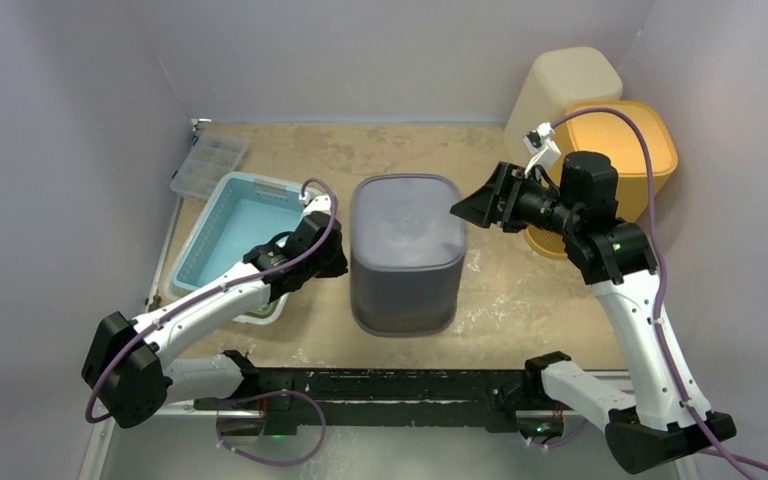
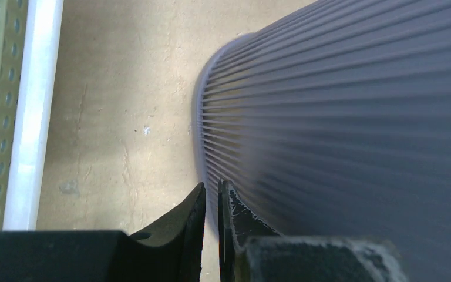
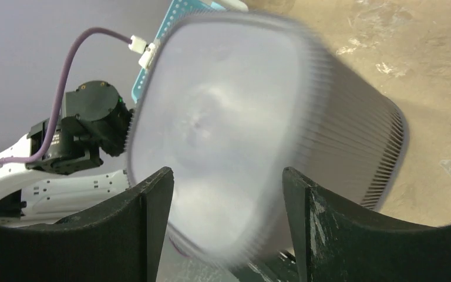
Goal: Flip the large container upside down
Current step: Turn the container upside down at the center of the board.
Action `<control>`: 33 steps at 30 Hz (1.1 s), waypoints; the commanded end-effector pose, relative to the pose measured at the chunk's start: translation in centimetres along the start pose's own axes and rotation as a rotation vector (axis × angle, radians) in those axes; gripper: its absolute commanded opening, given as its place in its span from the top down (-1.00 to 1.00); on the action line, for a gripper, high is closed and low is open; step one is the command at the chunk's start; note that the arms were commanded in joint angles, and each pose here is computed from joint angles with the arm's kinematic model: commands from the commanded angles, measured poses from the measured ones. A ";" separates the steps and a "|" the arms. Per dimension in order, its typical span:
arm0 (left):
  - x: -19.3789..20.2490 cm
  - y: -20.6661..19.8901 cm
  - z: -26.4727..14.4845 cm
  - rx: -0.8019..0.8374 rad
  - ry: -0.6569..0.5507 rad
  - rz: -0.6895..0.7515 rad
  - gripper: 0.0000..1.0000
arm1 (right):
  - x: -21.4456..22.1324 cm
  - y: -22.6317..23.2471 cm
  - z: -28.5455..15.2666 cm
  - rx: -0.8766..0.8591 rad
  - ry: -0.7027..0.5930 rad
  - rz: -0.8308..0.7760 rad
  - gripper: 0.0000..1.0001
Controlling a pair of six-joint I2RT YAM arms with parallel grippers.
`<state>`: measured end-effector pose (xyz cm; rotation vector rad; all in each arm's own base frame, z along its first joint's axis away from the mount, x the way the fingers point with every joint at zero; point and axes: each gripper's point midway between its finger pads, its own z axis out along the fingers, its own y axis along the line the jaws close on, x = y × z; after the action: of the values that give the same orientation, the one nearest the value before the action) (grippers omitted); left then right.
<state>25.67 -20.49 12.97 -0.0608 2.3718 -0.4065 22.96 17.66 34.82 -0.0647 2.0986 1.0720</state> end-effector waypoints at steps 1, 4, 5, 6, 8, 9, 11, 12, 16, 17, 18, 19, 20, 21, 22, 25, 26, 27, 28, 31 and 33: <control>0.4 0.2 0.2 -0.009 0.001 0.001 0.76 | -2.0 0.4 -0.4 0.029 -0.080 -0.025 -0.42; 0.6 0.1 0.6 -0.007 0.010 0.002 0.76 | -1.4 0.2 0.1 0.027 -0.062 -0.019 -0.42; 0.7 0.1 0.7 -0.007 0.013 0.003 0.76 | -1.1 0.1 0.2 0.026 -0.059 -0.018 -0.42; 0.7 0.0 0.8 -0.007 0.015 0.003 0.76 | -0.8 0.0 0.3 0.024 -0.052 -0.016 -0.43; 0.7 0.0 0.8 -0.005 0.018 0.006 0.76 | -0.3 -0.3 0.6 0.023 -0.038 -0.009 -0.44; 0.7 -0.1 0.8 -0.004 0.019 0.007 0.77 | -0.1 -0.4 0.6 0.023 -0.034 -0.007 -0.46; 0.5 -0.1 0.7 -0.003 0.017 0.011 0.76 | 0.1 -0.4 0.7 0.018 -0.032 -0.010 -0.49; 0.5 -0.2 0.5 -0.003 0.018 0.013 0.76 | 0.1 -0.3 0.7 0.016 -0.032 -0.012 -0.50; -0.2 0.1 -0.3 -0.015 0.005 0.029 0.75 | -0.4 0.2 0.8 0.019 -0.033 -0.034 -0.56; -0.6 0.1 -0.6 -0.020 -0.004 0.034 0.74 | -0.6 0.3 0.8 0.026 -0.036 -0.041 -0.57; -1.0 0.2 -1.0 -0.025 -0.016 0.040 0.72 | -0.7 0.5 1.0 0.031 -0.033 -0.047 -0.58; -1.4 0.4 -1.4 -0.036 -0.029 0.046 0.69 | -0.8 0.5 1.2 0.039 -0.030 -0.051 -0.58; -1.9 0.5 -1.8 -0.047 -0.043 0.052 0.64 | -0.8 0.7 1.4 0.044 -0.027 -0.057 -0.59; -2.5 0.8 -2.3 -0.065 -0.060 0.059 0.53 | -0.9 0.8 1.6 0.061 -0.029 -0.062 -0.58; -3.0 1.1 -2.7 -0.085 -0.076 0.065 0.41 | -1.0 0.9 1.7 0.078 -0.038 -0.067 -0.59; -5.2 2.0 -4.5 -0.150 -0.132 0.089 0.21 | -1.5 1.4 1.9 0.122 -0.050 -0.099 -0.66; -6.0 2.4 -5.1 -0.176 -0.155 0.097 0.12 | -1.6 1.6 2.0 0.141 -0.045 -0.109 -0.66; -6.8 2.8 -5.8 -0.198 -0.178 0.106 0.03 | -2.1 2.0 1.9 0.158 -0.053 -0.123 -0.66; -7.7 3.3 -6.4 -0.232 -0.206 0.115 -0.04 | -2.1 2.1 2.1 0.178 -0.051 -0.131 -0.65; -9.6 5.0 -7.5 -0.295 -0.247 0.127 -0.18 | -2.2 2.1 2.7 0.277 -0.050 -0.161 -0.67; -10.6 6.9 -7.4 -0.329 -0.245 0.116 -0.20 | -2.2 2.7 3.2 0.337 -0.048 -0.189 -0.69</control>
<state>27.71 -14.96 21.13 -0.0819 2.2078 -0.1207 24.73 21.82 36.58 -0.1172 2.1391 0.8214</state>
